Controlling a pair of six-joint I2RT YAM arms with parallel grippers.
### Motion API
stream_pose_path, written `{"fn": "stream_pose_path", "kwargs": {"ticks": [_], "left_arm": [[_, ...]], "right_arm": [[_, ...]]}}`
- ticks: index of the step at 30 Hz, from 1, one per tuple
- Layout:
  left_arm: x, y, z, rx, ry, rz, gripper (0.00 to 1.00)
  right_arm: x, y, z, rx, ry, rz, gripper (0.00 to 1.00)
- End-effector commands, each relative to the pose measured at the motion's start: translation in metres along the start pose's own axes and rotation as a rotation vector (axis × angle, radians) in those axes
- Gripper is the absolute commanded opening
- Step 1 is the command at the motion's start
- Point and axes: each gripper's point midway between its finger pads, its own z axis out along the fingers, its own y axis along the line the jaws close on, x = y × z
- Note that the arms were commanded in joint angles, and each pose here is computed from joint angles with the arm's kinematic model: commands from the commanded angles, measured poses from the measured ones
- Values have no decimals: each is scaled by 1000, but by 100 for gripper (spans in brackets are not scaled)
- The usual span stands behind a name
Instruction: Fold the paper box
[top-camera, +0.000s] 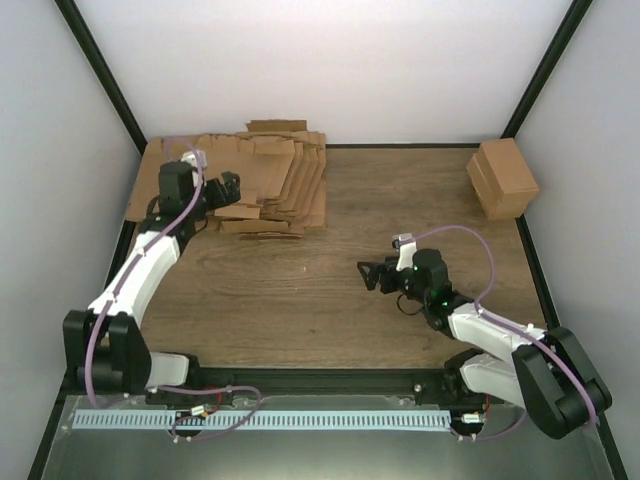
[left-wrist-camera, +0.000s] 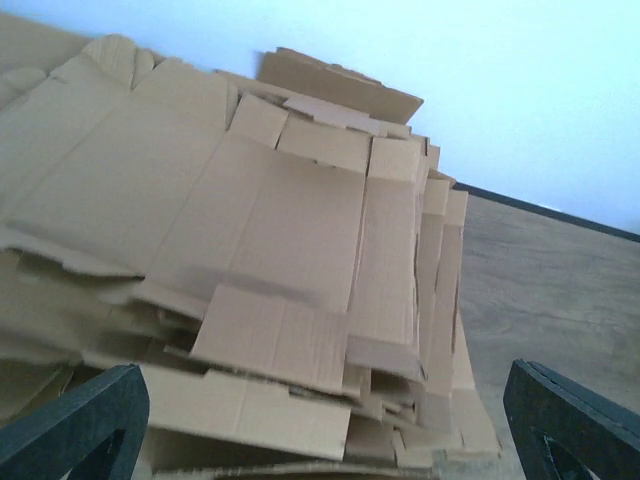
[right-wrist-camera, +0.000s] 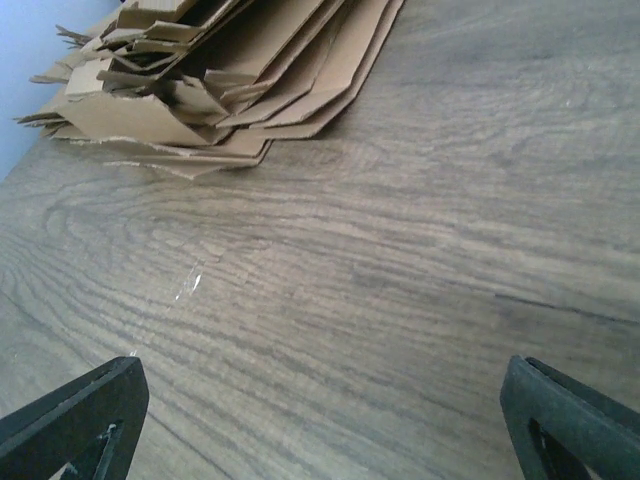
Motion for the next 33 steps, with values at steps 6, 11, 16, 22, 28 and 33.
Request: {"fn": "stream_pose_path", "kwargs": {"ticks": [6,11,16,22,28,33], "left_arm": [[17,-34,81,-80,195,230,95],[31,-64,124,-144,254,397,87],[35,-73,161,-226,302,491,81],[48,-62,188,-294,375,550,71],[63,-55,201,-306,424,576,70],[62,-44,204,-375,425,603,65]], "right_arm": [[-19,-8,-1,116,18,40,100],[-5,-21,-10,190,53,66,100],[0,-27,-15,213,35,71,100],[-4,-21,-16,175,5,56,100],[-4,-22,-16,175,6,54,100],[-3,-22,-15,177,10,55,100]]}}
